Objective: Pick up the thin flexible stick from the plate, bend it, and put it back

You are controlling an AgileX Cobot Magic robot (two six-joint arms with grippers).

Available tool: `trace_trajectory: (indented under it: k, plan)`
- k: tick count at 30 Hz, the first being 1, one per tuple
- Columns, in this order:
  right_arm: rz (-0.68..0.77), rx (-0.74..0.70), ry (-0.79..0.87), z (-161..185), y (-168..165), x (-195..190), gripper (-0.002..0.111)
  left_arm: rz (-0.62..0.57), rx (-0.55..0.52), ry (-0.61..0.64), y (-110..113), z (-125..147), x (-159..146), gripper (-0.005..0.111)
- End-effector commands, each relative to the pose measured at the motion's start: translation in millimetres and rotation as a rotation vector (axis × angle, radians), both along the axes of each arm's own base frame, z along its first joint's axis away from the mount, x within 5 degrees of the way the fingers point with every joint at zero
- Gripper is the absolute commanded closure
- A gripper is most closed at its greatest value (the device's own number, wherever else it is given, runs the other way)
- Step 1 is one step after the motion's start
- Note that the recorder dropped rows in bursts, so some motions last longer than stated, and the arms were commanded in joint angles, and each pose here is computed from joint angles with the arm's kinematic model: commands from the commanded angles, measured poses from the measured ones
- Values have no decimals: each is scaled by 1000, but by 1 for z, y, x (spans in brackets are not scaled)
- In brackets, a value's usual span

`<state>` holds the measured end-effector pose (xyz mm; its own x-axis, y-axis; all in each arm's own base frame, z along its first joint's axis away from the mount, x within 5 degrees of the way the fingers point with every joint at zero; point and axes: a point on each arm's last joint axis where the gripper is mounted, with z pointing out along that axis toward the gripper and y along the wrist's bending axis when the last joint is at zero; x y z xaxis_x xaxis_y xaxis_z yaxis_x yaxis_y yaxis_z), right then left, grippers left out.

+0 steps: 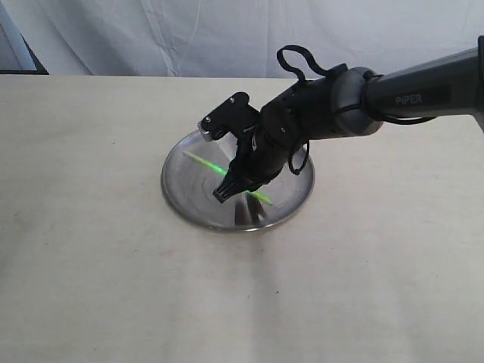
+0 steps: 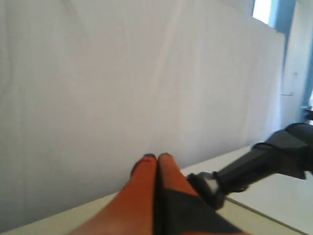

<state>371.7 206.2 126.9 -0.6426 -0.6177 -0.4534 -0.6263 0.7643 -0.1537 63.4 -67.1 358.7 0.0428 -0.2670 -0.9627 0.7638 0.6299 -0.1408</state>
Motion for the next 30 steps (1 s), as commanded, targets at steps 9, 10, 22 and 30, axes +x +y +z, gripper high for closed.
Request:
trace_trajectory:
  k: [9,10,22,30]
  plan:
    - [-48,58,-106,78,-11,-9,102,649,50,-33,52,-13,2,107]
    - [-48,78,-139,94,-13,-12,108,696,47,-16,56,-19,5,107]
    - [-51,316,-577,293,-74,-118,109,798,134,225,64,-106,20,107]
    - [-37,275,-732,308,-130,-207,109,630,181,292,49,-129,18,107]
